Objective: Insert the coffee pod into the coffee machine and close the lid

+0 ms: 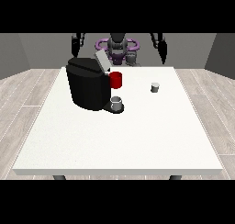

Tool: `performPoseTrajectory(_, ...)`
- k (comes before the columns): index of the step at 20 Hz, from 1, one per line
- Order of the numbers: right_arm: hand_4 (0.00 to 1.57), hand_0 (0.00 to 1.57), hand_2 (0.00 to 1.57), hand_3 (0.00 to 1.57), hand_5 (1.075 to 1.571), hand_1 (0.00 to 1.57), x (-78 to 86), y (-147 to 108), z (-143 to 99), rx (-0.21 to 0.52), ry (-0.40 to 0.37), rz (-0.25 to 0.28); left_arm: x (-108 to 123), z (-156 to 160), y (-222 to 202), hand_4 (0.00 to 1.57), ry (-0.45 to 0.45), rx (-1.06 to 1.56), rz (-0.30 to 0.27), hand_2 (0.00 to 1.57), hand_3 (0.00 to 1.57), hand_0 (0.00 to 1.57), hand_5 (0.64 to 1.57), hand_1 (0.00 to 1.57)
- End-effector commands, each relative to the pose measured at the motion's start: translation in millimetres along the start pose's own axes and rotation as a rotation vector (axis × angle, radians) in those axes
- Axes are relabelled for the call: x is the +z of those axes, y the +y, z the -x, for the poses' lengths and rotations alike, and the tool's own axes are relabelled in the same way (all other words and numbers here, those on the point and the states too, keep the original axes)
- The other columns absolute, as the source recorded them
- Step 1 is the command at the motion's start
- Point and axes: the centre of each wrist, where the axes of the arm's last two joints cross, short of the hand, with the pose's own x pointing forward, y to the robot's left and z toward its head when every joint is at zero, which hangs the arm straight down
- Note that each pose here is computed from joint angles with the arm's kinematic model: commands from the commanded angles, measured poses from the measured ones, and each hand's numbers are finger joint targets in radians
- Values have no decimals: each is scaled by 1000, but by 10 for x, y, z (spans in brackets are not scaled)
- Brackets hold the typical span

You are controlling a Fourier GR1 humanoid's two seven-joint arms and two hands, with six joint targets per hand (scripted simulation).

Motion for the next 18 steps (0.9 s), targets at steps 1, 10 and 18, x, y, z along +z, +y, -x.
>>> performPoseTrajectory(1,128,0,0,0,1571,0,16,-18,-26,2,10,-11,-17,42,125,282,-47,45,-2,0,0,0,1571,0)
performPoseTrajectory(10,94,0,0,0,1571,0,148,71,296,-116,-71,204,65,36,155,264,-213,11,106,0,0,0,1571,0)
performPoseTrajectory(18,177,0,0,0,1571,0,54,146,31,-116,-116,127,-400,-316,835,0,-160,-179,43,0,0,0,1571,0)
